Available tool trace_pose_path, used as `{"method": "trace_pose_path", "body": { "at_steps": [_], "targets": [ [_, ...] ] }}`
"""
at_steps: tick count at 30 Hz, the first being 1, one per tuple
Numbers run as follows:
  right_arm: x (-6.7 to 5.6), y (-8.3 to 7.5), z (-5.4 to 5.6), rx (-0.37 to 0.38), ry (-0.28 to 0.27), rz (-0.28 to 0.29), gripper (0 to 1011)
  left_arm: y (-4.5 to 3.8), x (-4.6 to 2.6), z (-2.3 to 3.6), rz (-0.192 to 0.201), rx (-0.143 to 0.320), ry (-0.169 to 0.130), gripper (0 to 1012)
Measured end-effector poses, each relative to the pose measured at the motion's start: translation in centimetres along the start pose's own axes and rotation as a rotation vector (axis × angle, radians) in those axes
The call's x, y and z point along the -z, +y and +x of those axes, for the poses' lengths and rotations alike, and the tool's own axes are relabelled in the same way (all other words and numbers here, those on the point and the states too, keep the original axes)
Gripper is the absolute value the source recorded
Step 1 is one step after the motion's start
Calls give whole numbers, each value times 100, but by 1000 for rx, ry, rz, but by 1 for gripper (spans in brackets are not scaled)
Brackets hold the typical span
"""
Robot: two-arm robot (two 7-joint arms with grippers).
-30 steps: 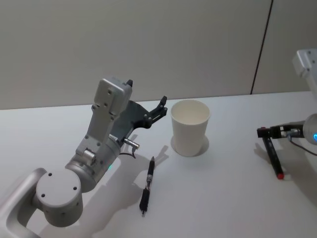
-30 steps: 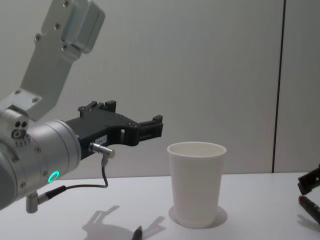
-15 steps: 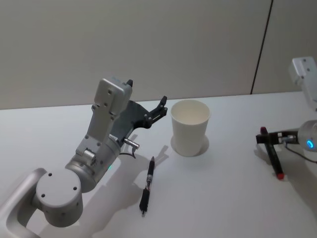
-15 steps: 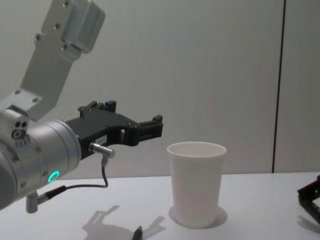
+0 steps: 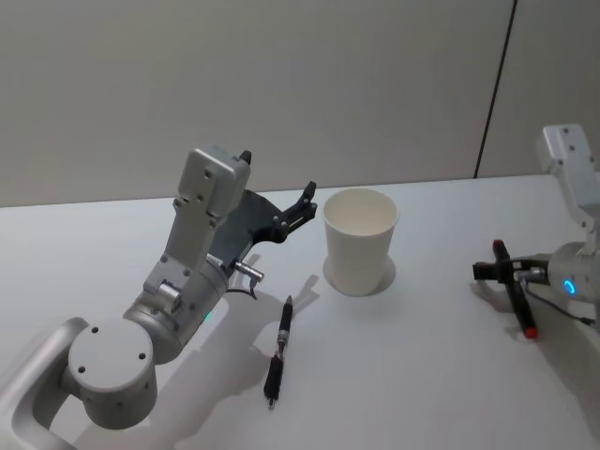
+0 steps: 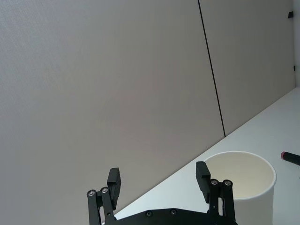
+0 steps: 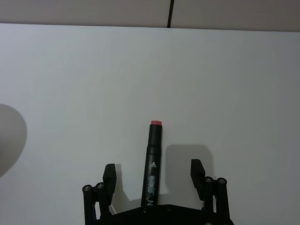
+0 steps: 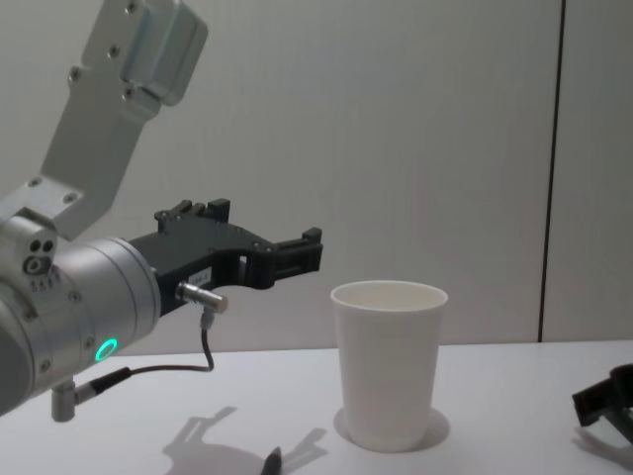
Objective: Place the pen into the pen holder.
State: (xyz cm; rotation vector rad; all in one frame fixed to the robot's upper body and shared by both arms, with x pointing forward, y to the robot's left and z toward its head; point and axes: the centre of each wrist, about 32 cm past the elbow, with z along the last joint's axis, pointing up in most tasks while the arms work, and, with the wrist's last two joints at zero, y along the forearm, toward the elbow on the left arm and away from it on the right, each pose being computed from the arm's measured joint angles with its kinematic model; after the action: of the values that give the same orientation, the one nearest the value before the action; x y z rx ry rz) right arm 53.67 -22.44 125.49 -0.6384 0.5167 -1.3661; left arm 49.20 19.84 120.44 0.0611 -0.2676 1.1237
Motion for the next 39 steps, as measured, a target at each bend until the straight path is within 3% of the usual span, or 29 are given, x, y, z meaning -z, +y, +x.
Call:
{"method": "trace_pose_path", "body": {
  "at_steps": [19, 26, 33, 38, 39],
  "targets": [
    [93, 77, -49, 2, 13, 24, 989, 0, 0, 0, 0, 0, 0, 1001],
    [103, 85, -55, 2, 14, 27, 850, 0, 0, 0, 0, 0, 0, 1001],
    [108, 89, -57, 2, 15, 29, 652, 0, 0, 0, 0, 0, 0, 1001],
    [110, 92, -58, 3, 15, 29, 446, 0, 0, 0, 0, 0, 0, 1001],
    [112, 92, -58, 3, 15, 29, 446, 0, 0, 0, 0, 0, 0, 1001]
  ]
}}
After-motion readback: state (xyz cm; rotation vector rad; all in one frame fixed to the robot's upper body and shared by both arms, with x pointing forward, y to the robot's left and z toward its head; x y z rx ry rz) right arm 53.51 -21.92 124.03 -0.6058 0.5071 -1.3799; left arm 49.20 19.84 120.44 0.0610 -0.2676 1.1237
